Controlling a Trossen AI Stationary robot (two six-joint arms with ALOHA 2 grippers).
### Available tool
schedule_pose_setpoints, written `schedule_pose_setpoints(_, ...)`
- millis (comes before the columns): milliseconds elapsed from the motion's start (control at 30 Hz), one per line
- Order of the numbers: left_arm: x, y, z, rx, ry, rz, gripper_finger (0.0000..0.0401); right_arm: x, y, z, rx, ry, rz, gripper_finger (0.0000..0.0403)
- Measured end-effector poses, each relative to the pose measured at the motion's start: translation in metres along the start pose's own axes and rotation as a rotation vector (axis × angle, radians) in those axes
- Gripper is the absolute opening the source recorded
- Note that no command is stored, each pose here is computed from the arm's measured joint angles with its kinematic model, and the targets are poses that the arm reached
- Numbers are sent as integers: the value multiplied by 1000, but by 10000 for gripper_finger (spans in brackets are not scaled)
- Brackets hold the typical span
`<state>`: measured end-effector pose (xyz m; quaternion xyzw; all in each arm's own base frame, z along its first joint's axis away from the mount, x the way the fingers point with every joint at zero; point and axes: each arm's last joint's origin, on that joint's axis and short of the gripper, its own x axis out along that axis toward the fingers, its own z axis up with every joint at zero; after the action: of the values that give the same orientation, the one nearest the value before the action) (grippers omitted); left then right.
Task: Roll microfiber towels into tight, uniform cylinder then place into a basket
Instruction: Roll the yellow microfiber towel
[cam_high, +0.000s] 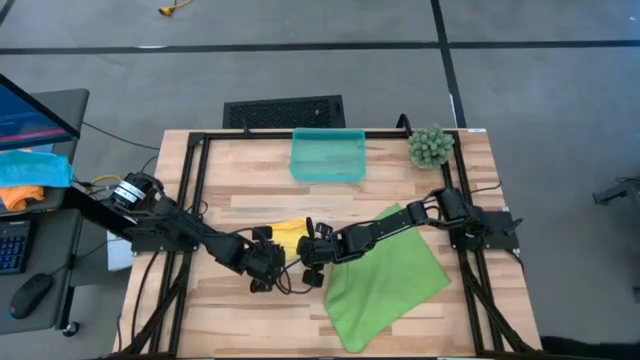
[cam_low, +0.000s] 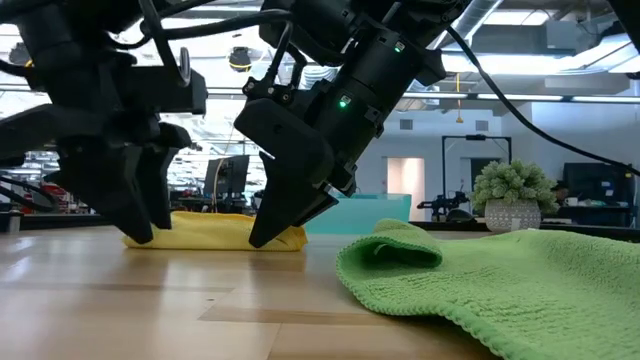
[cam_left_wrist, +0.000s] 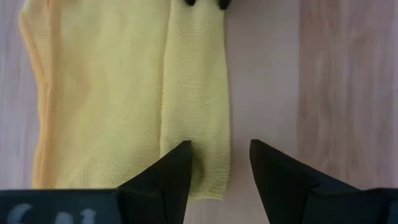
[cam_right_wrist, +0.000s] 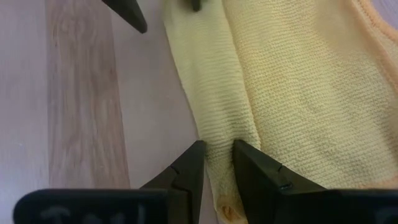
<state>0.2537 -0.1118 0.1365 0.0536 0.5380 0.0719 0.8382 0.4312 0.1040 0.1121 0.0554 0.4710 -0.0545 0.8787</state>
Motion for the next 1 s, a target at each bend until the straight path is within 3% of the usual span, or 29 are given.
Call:
schedule_pose_setpoints(233, 2, 2, -4, -37, 1, 28, 157, 0, 0, 0, 0, 0, 0, 111)
schedule_pose_setpoints(433, 8, 3, -13, -118, -7, -10, 157, 0, 0, 0, 0, 1, 3, 111)
schedule_pose_setpoints(1000, 13, 4, -21, -153, 6, -23, 157, -25, 0, 6, -115, 32, 14, 111)
